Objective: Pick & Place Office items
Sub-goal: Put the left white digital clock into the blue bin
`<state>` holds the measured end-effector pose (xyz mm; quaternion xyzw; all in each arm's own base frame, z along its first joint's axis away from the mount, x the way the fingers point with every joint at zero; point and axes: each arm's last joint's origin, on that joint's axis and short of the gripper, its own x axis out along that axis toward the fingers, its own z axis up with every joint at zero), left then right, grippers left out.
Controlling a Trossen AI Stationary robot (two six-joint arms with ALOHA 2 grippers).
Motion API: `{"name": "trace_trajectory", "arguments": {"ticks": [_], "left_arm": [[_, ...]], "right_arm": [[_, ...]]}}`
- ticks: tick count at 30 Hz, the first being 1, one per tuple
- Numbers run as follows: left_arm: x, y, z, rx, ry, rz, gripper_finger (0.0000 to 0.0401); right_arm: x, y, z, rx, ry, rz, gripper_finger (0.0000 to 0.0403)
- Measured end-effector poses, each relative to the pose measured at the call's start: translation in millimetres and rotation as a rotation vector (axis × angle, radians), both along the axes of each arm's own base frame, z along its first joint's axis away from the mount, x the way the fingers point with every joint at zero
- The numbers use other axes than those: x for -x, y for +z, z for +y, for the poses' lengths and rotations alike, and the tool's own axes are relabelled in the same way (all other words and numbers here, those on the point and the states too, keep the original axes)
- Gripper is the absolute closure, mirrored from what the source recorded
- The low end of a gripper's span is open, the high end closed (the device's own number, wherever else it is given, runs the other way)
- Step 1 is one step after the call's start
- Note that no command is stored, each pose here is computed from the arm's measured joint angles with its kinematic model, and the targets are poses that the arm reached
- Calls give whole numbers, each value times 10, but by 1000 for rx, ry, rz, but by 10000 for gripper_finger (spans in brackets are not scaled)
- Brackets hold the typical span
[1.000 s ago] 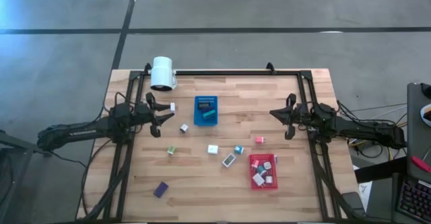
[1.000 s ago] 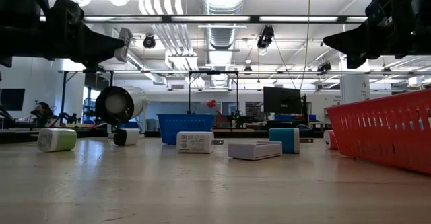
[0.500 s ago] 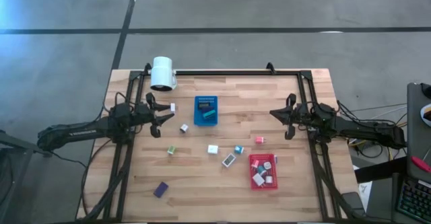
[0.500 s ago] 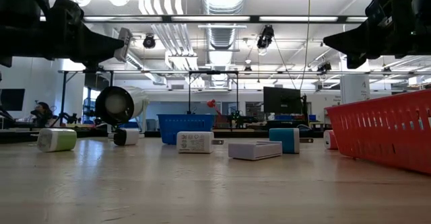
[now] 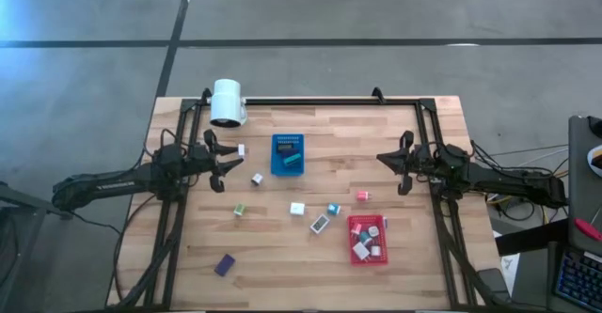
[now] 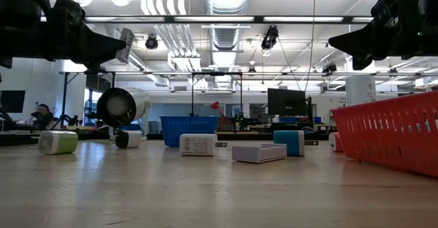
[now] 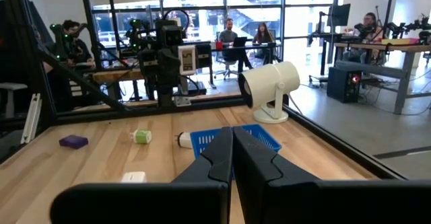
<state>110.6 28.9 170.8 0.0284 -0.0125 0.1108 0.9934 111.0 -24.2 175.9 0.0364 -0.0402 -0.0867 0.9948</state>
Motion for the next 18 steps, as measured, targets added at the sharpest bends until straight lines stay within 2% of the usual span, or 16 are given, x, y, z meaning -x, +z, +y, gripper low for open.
{"name": "trace_trajectory", "arguments": {"ticks": [7,14,18], "left_arm": [[1,108,-1,38,-5,-50,255],[6,548,12,30,40,-166,255],[-52,873,39,37,78,-136,255]], "right_arm": [[0,0,0,-2,0,0,394],[0,3,0,0,0,-3,394],[0,3,0,-1,0,-3,394]]}}
